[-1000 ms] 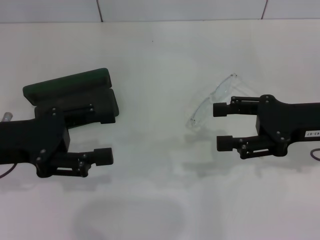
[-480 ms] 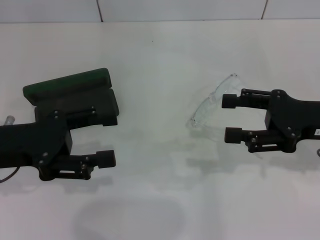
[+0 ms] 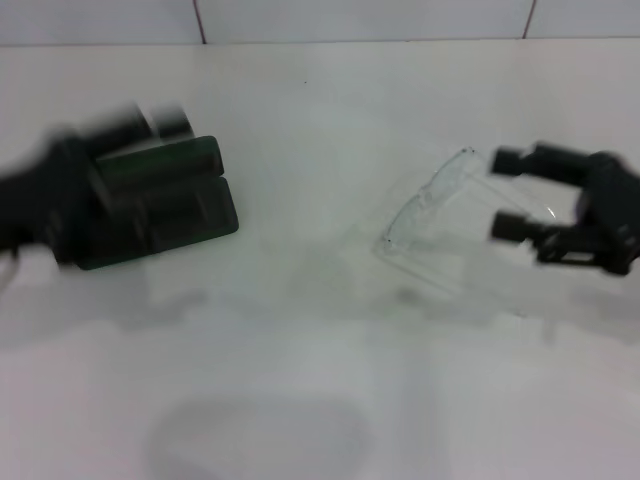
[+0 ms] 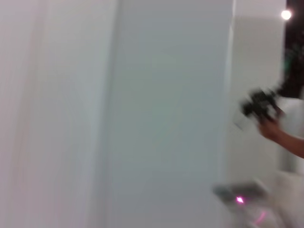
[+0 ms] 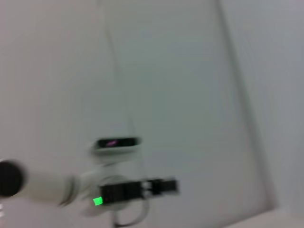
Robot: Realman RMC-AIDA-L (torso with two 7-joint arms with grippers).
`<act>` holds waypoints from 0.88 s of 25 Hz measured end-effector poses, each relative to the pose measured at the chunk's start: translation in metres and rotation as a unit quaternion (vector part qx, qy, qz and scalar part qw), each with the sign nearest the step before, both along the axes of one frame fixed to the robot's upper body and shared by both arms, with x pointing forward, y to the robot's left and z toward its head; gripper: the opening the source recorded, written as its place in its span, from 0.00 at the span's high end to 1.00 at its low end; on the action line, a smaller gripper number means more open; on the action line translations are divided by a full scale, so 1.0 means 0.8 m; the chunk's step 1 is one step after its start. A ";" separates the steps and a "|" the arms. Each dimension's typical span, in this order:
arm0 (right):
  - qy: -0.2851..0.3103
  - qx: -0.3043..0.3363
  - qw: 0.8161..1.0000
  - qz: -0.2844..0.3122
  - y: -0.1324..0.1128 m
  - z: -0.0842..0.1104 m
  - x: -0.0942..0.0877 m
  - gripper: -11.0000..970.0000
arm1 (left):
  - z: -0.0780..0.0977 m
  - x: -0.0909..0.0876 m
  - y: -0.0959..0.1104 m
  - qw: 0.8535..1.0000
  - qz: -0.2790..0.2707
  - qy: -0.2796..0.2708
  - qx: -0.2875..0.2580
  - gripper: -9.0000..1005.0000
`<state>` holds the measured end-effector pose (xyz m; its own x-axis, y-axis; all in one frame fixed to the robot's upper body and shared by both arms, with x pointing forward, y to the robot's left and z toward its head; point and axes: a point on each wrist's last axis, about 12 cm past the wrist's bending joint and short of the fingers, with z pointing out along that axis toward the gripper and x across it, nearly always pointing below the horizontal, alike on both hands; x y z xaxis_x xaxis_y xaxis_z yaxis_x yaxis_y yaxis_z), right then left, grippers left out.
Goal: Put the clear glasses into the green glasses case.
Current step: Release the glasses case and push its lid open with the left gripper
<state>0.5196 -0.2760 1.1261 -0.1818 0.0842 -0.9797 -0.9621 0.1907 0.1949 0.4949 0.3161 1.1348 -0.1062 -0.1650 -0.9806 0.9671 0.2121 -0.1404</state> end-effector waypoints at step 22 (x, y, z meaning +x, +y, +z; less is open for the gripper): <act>-0.024 0.080 0.975 -0.207 -0.095 -0.018 -0.052 0.17 | 0.131 0.129 -0.068 0.904 0.170 -0.035 0.390 0.41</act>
<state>0.4784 -0.3522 1.1121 -0.0535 0.2922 -0.9549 -0.8183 0.5352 0.2096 0.5978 0.2621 1.2400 -0.1121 0.5689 -0.8147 0.8278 0.5071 0.2402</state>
